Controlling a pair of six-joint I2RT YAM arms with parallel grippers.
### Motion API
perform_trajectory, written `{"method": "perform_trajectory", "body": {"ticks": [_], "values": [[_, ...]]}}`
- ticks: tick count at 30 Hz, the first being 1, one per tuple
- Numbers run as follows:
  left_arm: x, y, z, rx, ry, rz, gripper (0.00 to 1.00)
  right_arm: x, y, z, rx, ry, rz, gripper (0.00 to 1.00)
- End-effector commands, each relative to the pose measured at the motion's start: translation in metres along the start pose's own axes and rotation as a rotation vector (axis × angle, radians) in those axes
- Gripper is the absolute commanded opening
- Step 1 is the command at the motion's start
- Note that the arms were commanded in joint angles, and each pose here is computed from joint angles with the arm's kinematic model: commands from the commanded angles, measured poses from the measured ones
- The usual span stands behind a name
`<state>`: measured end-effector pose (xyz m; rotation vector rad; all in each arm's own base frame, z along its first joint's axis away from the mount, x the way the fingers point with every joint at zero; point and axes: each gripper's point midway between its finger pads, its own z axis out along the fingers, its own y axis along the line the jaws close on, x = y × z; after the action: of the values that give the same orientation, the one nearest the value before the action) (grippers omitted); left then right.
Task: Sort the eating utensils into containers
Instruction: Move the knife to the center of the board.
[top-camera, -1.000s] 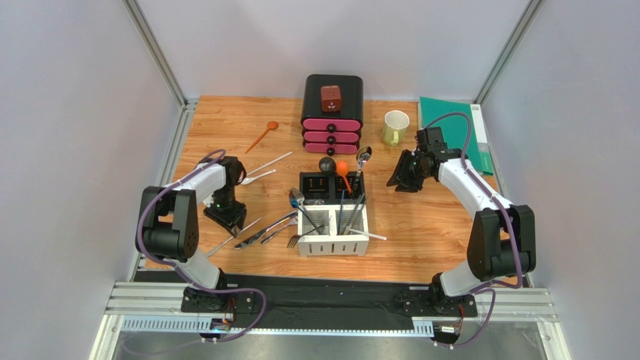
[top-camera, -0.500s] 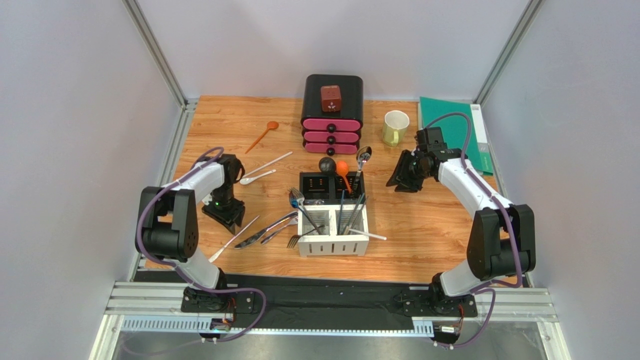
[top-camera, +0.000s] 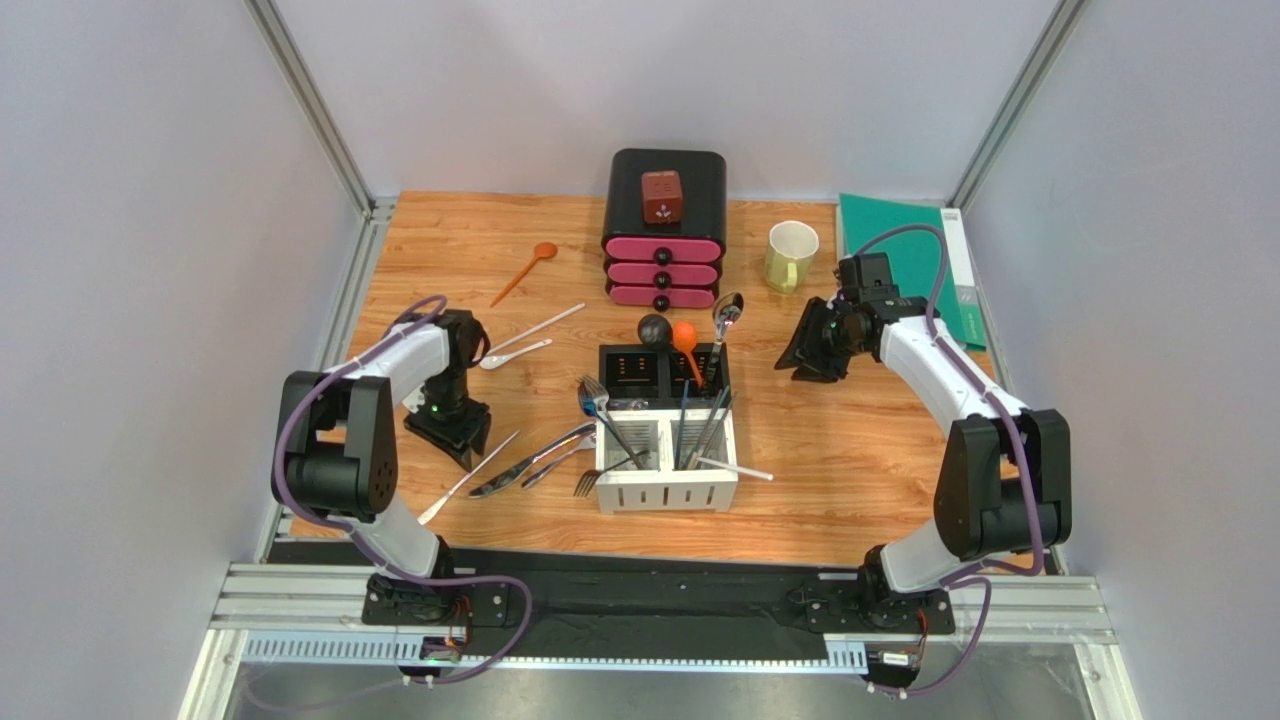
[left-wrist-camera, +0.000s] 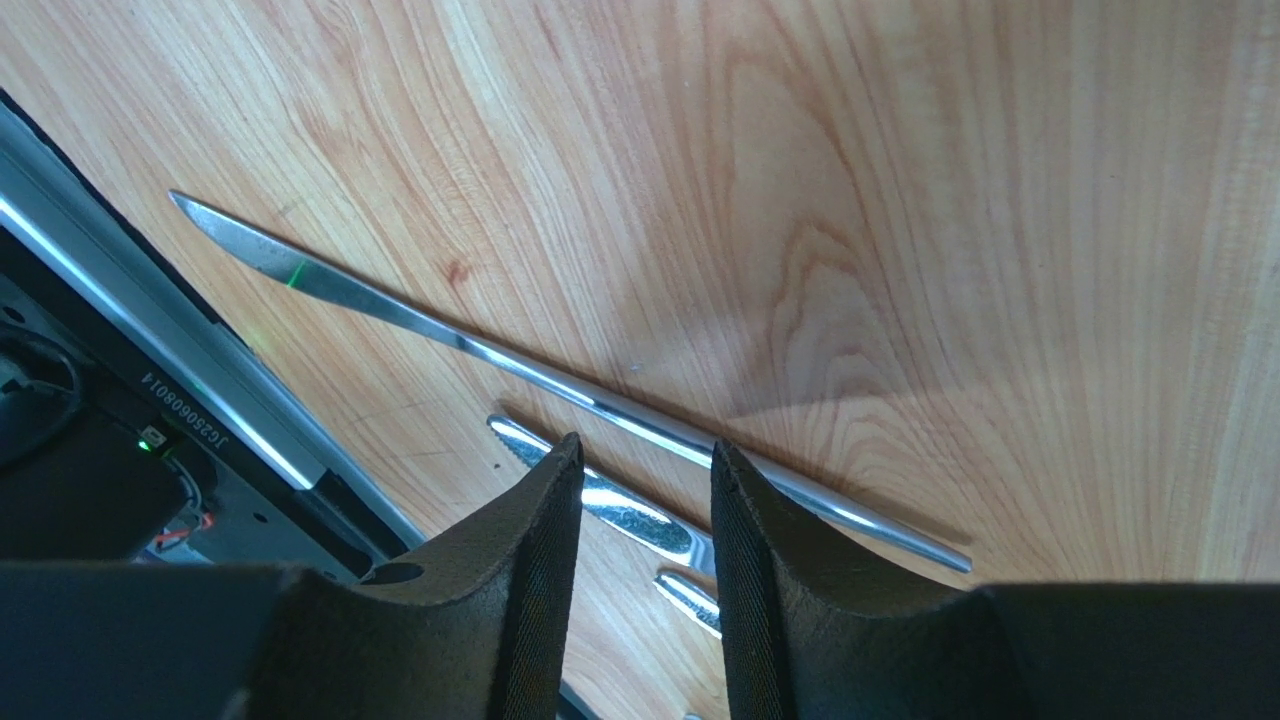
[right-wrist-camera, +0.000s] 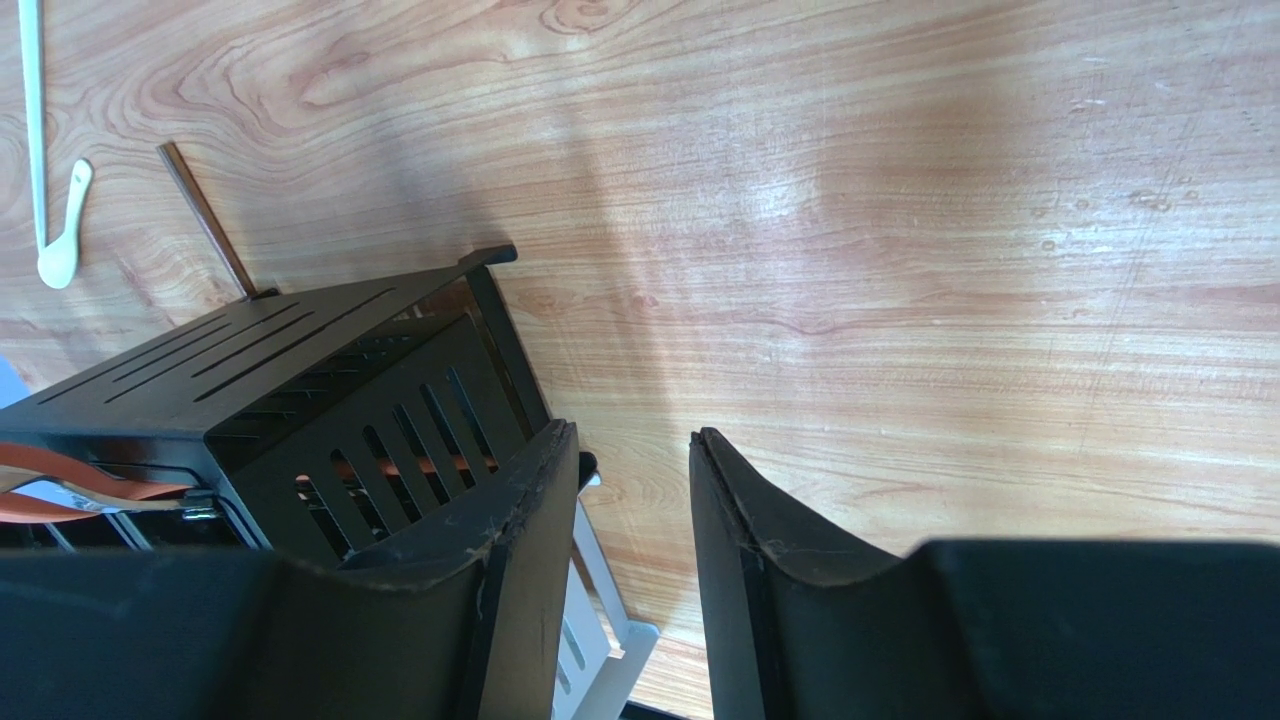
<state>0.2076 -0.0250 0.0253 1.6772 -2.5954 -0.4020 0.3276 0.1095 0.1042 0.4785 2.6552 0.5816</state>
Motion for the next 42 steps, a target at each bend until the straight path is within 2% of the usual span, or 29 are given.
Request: {"method": "perform_trajectory", "body": {"ticks": [1,13,20,23,27,31,33,35,36,37,42], "values": [[0.006,0.008,0.0,-0.034,0.032,-0.068,0.43,-0.013,0.009,-0.002,-0.045,-0.032,0.003,0.38],[0.014,0.001,0.001,-0.093,0.092,-0.174,0.43,-0.015,0.006,-0.004,-0.068,-0.039,0.041,0.38],[-0.001,-0.001,-0.019,-0.016,0.019,-0.234,0.41,-0.011,0.005,-0.002,-0.078,-0.03,0.049,0.38],[0.006,0.002,-0.024,0.007,0.05,-0.251,0.38,-0.011,0.006,-0.002,-0.083,-0.029,0.05,0.38],[0.023,0.02,-0.023,-0.01,0.11,-0.221,0.33,-0.012,0.006,-0.001,-0.085,-0.026,0.054,0.38],[0.033,0.054,-0.02,-0.024,0.104,-0.265,0.27,-0.012,0.007,-0.001,-0.089,-0.027,0.058,0.38],[0.033,0.065,-0.015,0.0,0.074,-0.291,0.17,-0.012,0.008,0.0,-0.095,-0.024,0.062,0.38],[0.03,0.068,-0.014,0.021,0.048,-0.321,0.11,-0.011,0.009,0.002,-0.104,-0.018,0.067,0.38],[0.028,0.069,-0.013,0.019,0.038,-0.323,0.02,-0.011,0.01,0.003,-0.108,-0.015,0.07,0.38],[0.025,0.069,-0.012,0.019,0.027,-0.318,0.0,-0.01,0.011,0.003,-0.112,-0.011,0.073,0.38],[0.008,0.067,-0.018,-0.064,-0.019,-0.299,0.0,-0.009,0.013,0.002,-0.124,-0.007,0.07,0.38]]}}
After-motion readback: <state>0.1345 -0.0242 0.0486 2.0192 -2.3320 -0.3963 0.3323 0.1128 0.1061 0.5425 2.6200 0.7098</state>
